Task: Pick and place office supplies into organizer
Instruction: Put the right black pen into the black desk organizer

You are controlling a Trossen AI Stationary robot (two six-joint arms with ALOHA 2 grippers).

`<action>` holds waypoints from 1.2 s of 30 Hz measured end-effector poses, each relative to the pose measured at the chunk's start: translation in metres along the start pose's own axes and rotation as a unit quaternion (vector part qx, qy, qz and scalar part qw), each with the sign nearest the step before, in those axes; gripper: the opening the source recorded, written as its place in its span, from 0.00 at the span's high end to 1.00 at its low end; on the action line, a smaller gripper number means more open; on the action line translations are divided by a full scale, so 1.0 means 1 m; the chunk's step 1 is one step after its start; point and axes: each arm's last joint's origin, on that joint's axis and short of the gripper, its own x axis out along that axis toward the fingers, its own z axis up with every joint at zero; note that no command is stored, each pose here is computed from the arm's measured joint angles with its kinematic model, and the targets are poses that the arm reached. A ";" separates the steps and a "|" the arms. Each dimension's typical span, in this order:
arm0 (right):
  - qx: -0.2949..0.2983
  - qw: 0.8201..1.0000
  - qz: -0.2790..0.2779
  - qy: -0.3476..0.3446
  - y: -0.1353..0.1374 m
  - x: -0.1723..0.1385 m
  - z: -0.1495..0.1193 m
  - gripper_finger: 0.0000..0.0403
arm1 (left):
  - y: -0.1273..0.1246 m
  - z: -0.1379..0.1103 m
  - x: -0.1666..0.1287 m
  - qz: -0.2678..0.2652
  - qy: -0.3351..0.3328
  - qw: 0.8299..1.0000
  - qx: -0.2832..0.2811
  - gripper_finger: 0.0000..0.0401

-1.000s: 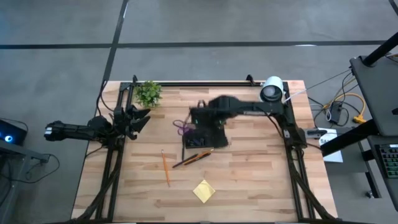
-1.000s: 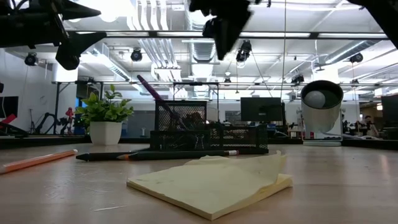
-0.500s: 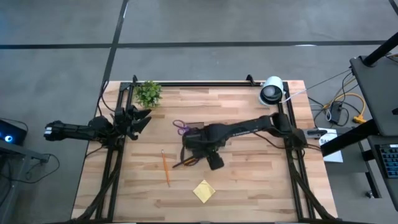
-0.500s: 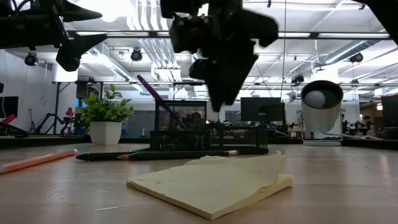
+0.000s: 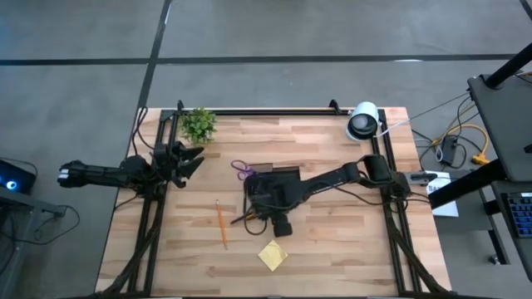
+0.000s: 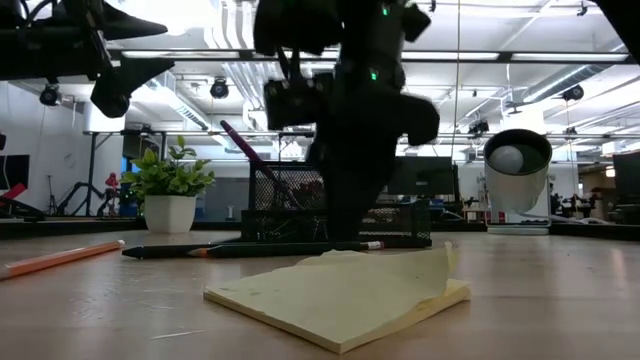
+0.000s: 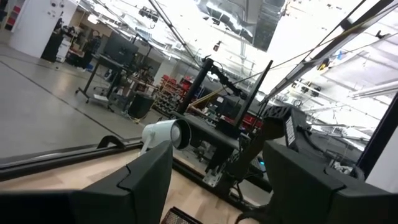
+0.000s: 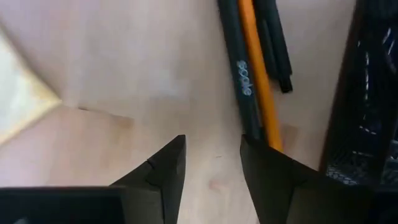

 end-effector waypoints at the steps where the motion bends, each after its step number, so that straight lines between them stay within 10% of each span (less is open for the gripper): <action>1: 0.001 1.000 -0.001 0.003 0.000 0.002 -0.002 0.66 | 0.000 0.000 0.000 0.000 0.000 1.000 0.000 0.41; 36: -0.021 0.998 -0.028 0.054 -0.004 0.008 -0.004 0.76 | 0.001 -0.003 0.000 0.002 0.005 1.000 0.001 0.41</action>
